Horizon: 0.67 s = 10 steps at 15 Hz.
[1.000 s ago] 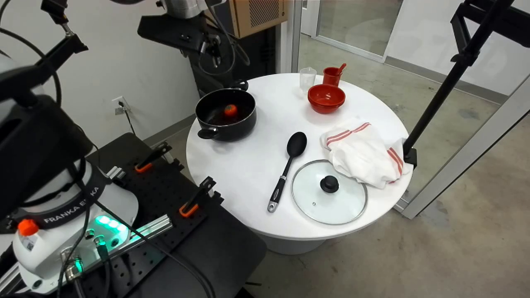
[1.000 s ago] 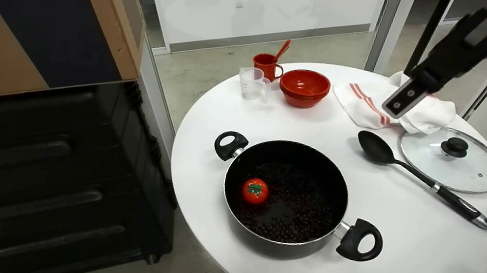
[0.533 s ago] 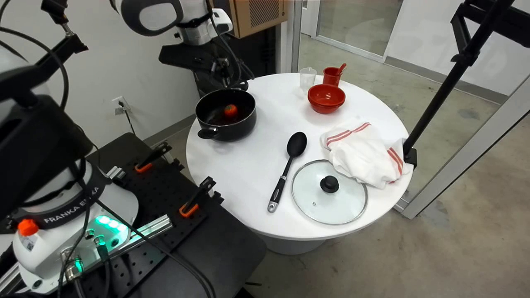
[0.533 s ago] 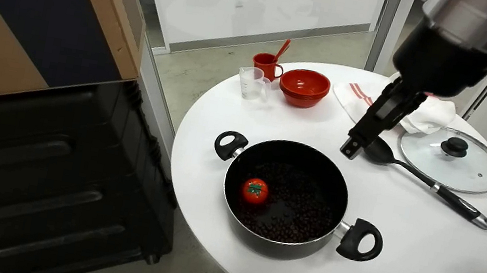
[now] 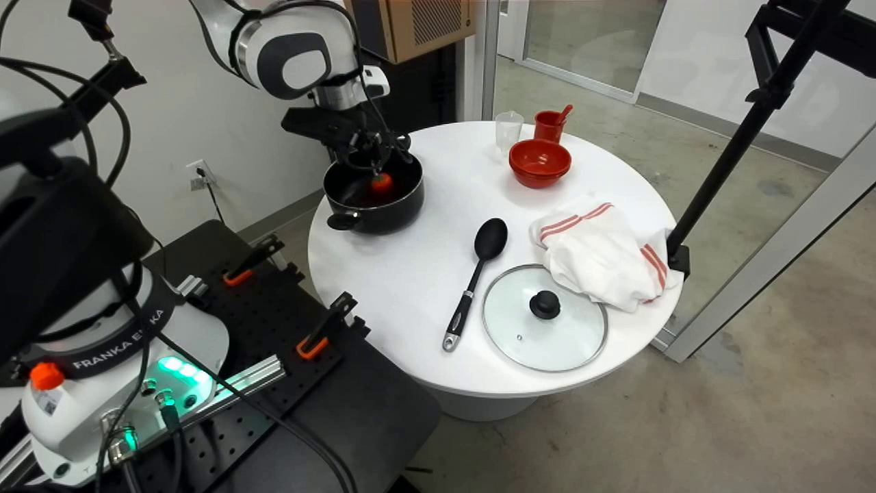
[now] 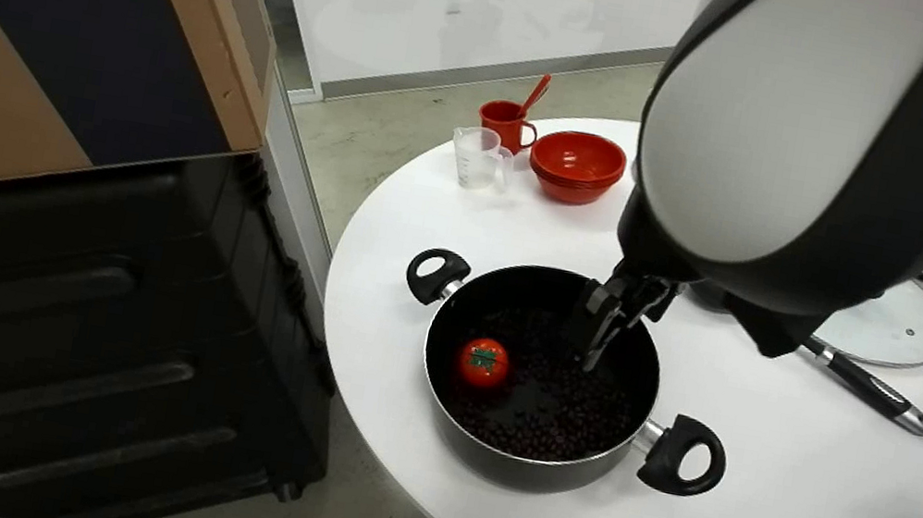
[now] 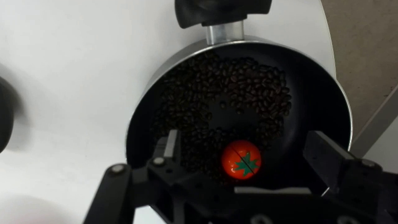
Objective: Take the tomato out of the pot and put it on the table
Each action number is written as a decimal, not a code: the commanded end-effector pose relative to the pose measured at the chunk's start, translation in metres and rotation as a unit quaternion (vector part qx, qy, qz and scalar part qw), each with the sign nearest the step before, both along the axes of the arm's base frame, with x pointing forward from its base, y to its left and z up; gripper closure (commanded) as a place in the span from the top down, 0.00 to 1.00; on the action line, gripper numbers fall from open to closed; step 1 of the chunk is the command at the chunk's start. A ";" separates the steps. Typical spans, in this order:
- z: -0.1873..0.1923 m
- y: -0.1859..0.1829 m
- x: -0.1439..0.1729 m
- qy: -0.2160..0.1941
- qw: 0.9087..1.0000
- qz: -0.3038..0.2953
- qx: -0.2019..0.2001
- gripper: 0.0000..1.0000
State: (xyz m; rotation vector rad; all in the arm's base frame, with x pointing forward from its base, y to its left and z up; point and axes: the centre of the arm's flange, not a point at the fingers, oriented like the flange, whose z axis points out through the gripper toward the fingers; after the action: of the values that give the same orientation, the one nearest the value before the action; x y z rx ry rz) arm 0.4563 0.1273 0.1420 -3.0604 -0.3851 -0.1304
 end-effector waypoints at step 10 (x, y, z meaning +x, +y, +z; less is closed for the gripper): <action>-0.007 0.022 0.019 0.018 0.999 -0.031 0.012 1.00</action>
State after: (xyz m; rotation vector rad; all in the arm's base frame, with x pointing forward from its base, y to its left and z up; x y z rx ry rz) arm 0.4734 0.1492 0.1391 -3.0431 -0.3001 -0.0816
